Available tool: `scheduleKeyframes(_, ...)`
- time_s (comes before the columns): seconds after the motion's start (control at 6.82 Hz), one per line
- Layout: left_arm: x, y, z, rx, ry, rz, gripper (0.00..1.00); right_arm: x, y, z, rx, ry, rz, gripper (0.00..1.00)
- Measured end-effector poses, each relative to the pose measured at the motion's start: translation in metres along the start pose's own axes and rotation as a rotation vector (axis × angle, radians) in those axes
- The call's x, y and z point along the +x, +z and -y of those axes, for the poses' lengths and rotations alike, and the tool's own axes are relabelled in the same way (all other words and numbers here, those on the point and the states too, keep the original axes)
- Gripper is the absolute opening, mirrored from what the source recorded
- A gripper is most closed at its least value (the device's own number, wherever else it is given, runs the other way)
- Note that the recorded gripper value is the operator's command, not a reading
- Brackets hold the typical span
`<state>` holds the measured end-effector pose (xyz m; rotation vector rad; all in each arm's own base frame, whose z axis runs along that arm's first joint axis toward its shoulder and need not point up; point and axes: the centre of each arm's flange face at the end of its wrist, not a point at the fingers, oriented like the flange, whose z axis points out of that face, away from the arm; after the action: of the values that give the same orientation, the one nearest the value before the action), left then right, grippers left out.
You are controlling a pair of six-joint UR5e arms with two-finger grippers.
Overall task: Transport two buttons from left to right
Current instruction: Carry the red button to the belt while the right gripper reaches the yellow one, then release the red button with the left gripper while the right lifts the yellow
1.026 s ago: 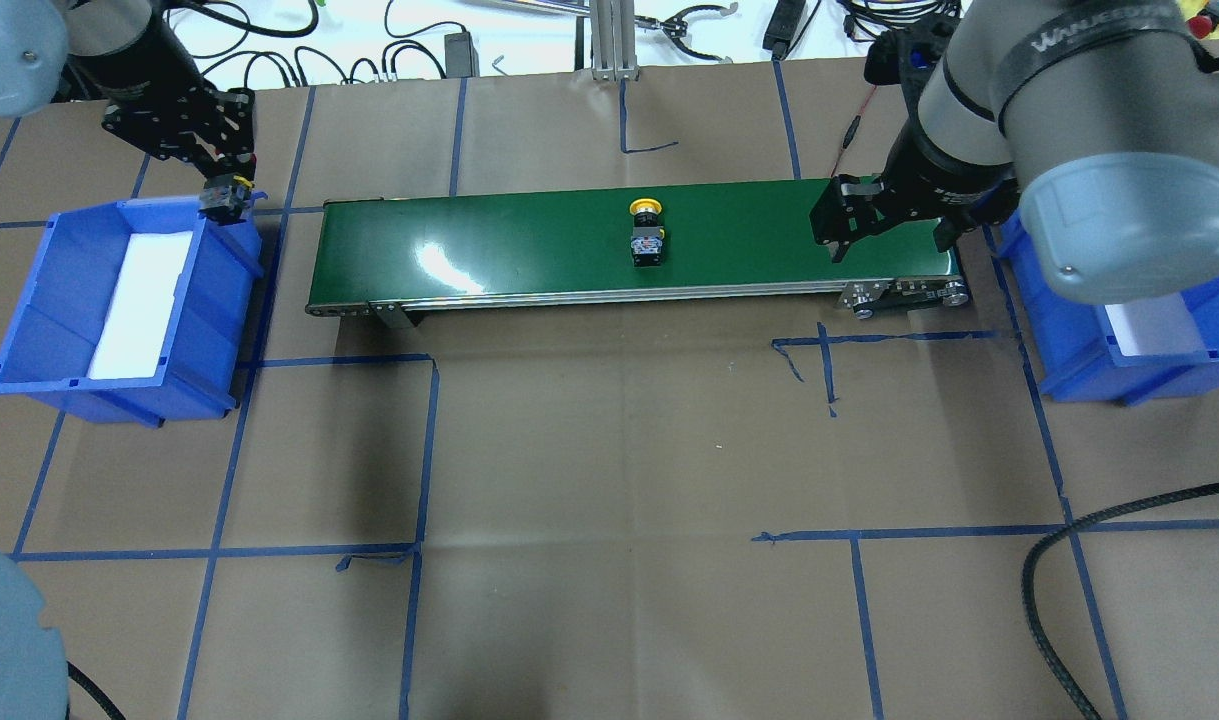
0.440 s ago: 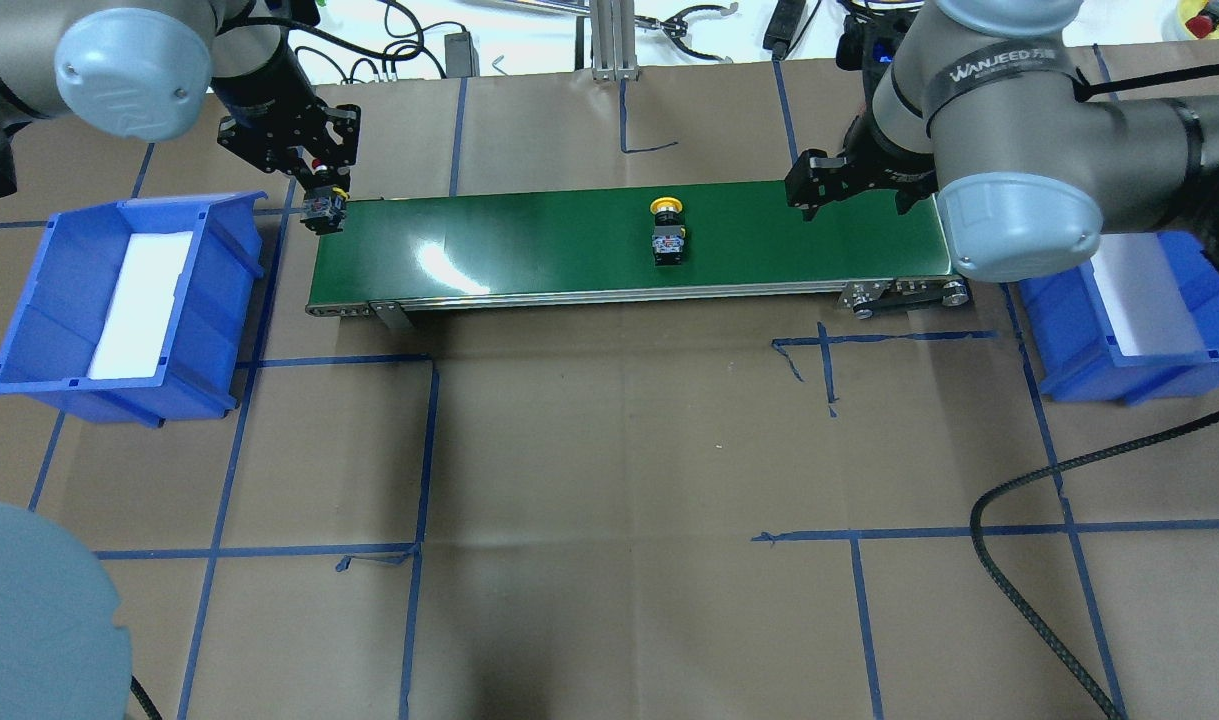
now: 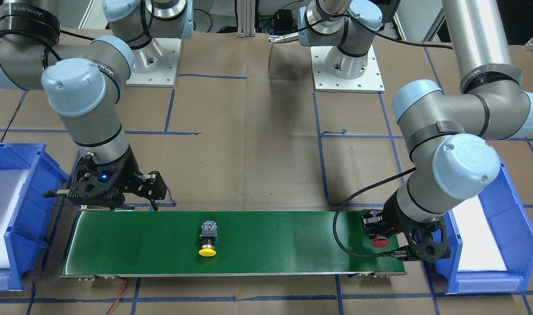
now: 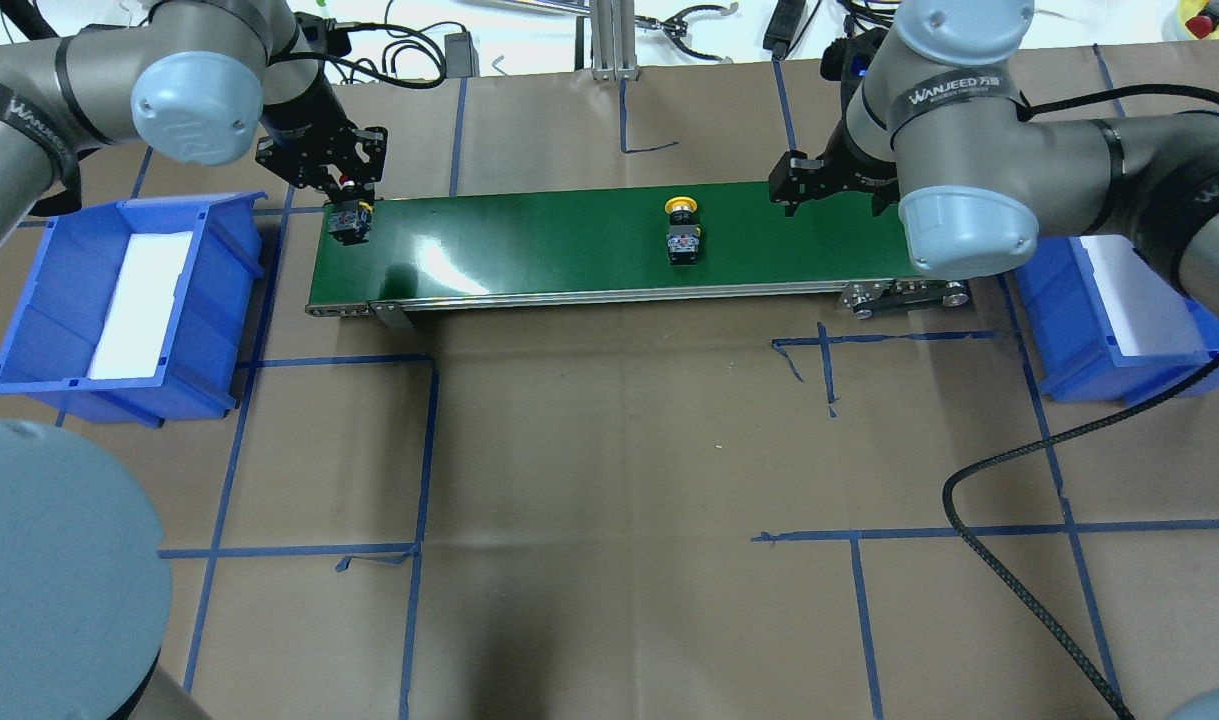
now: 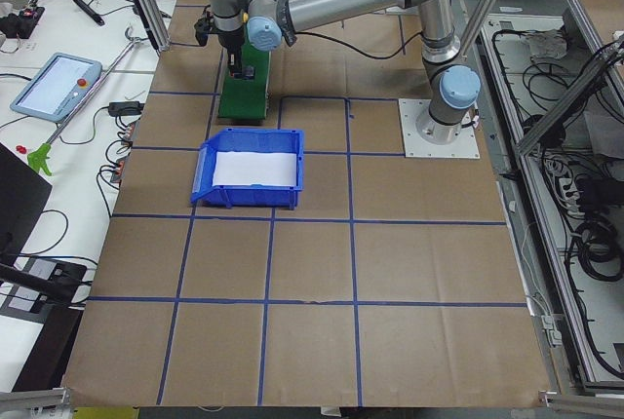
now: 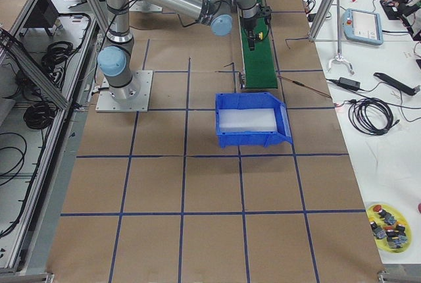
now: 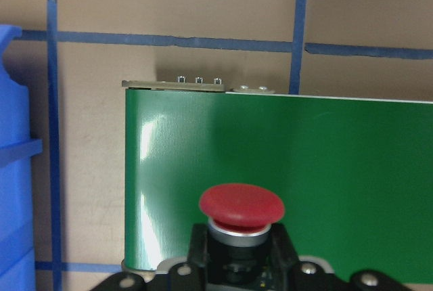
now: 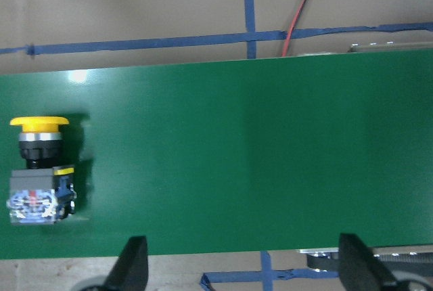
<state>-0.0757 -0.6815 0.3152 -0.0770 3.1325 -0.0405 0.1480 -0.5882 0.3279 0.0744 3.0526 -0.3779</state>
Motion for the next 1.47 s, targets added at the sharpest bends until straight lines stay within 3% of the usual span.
scheduleKeyframes(0.15,0.0,0.018,0.003,0.014,0.001,0.001,0.0,-0.006,0.008,0.001,-0.009,0.013,0.063,1.0)
scheduleKeyframes(0.44,0.001,0.044,-0.001,0.018,0.001,0.002,0.0,-0.01,0.015,0.002,-0.023,0.019,0.107,1.0)
scheduleKeyframes(0.59,0.001,0.05,-0.004,0.011,0.001,0.002,0.26,-0.009,0.02,0.005,-0.026,0.019,0.106,1.0)
scheduleKeyframes(0.73,0.001,0.053,-0.005,0.008,0.001,0.003,0.9,-0.01,0.029,0.013,-0.033,0.014,0.105,1.0)
scheduleKeyframes(0.88,0.001,0.053,-0.005,0.009,-0.001,0.003,1.0,-0.011,0.042,0.022,-0.045,0.013,0.104,1.0)
scheduleKeyframes(1.47,-0.001,0.021,-0.003,0.041,-0.009,0.005,1.0,-0.011,0.057,0.027,-0.069,0.101,0.1,1.0)
